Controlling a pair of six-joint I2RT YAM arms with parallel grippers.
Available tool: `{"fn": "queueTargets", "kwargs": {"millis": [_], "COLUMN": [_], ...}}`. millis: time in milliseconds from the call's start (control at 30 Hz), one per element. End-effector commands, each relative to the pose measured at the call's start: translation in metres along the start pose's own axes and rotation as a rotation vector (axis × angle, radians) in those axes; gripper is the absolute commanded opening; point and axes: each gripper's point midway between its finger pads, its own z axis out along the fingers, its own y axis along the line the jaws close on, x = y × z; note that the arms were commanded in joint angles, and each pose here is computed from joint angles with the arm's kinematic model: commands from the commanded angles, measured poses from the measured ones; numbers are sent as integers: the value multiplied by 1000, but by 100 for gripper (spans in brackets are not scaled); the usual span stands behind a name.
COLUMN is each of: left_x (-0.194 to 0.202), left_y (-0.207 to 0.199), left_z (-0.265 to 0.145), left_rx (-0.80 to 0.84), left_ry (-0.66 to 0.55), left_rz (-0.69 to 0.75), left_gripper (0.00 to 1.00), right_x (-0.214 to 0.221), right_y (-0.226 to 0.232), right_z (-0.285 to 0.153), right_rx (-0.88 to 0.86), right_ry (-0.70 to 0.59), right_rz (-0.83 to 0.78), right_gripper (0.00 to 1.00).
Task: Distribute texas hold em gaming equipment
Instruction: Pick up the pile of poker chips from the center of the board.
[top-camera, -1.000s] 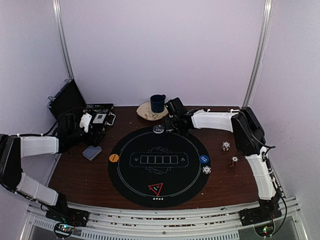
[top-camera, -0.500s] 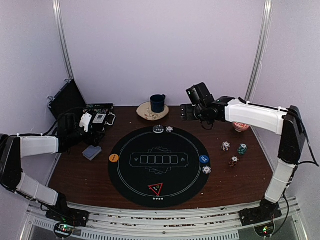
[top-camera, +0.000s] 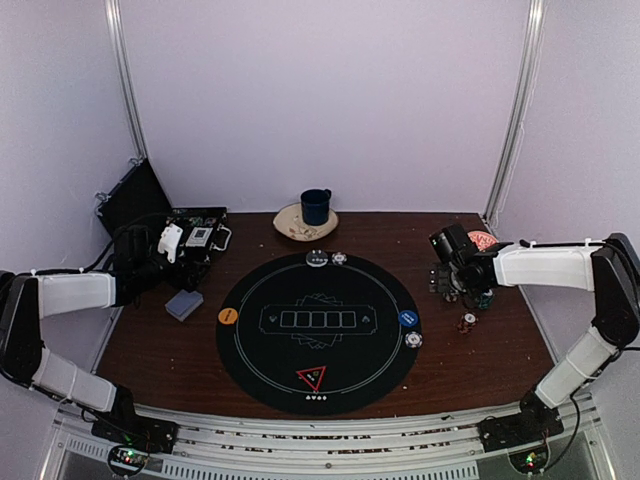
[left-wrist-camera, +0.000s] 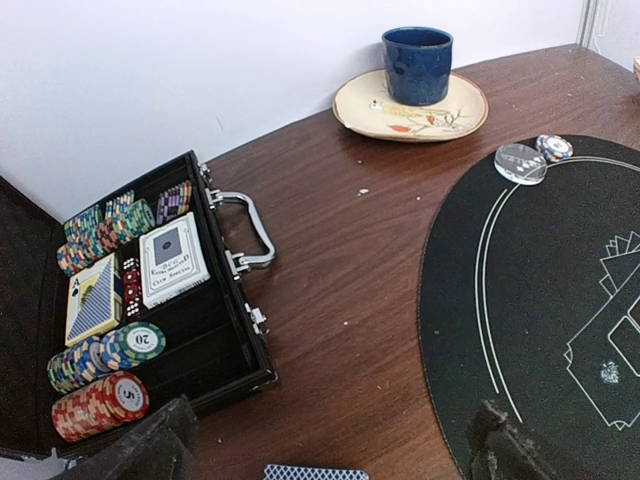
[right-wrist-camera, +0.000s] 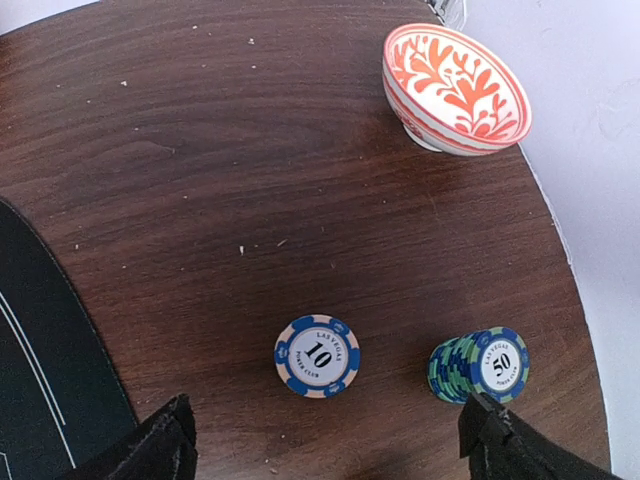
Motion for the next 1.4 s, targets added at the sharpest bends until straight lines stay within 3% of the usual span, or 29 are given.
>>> {"fn": "queueTargets", "kwargs": {"millis": [0,433,1367], "left_x": [-17,-14,-11], "left_y": [9,7,6], "left_z": [-1,3,6], "left_rx": [-27,-10,-1], "left_ry": [-48,-42,-33], "left_rz": [10,7,0], "left_gripper": [98,98,98], "right_x": [-14,10,21], "right_y": [-1,-22,-18], "right_z": [1,32,60], "right_rx": [-13,57,40], "right_ry": [-68,-65,-14], "right_rz": [112,235,237], "right_gripper": [92,88,85]}}
